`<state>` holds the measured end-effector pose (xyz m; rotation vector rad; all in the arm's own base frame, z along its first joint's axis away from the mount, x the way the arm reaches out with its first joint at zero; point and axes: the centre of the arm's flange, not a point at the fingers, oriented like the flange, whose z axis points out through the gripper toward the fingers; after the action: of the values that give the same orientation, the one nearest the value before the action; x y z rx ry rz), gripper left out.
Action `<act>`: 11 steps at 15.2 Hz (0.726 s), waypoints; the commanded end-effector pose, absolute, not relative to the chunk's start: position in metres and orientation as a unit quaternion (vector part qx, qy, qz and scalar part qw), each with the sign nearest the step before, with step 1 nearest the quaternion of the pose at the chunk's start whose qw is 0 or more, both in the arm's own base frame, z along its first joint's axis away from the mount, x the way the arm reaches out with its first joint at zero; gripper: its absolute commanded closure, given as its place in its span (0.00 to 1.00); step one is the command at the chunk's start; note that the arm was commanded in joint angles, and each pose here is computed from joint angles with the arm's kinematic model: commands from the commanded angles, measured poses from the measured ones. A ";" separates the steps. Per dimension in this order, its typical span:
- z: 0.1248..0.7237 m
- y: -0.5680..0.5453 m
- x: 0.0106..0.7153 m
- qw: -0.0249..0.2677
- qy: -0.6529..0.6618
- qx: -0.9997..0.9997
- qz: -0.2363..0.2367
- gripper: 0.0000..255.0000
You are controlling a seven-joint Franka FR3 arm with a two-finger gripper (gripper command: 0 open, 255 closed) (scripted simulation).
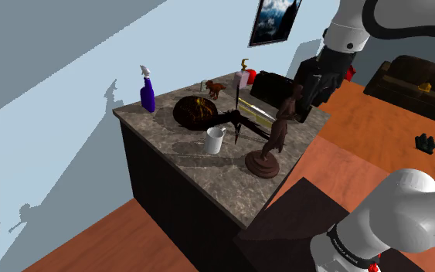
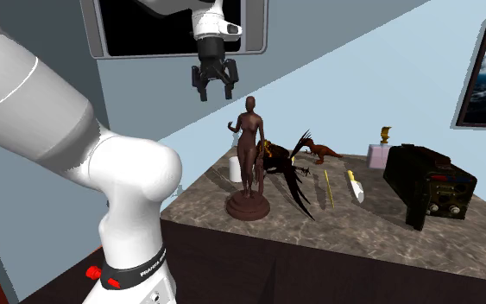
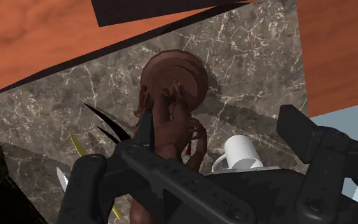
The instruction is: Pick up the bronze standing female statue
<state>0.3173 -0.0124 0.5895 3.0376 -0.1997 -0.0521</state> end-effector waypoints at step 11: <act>0.522 -0.041 0.359 -0.019 -0.462 0.879 0.121 0.00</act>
<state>0.3582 -0.0392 0.5267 2.8122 -1.4215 0.3675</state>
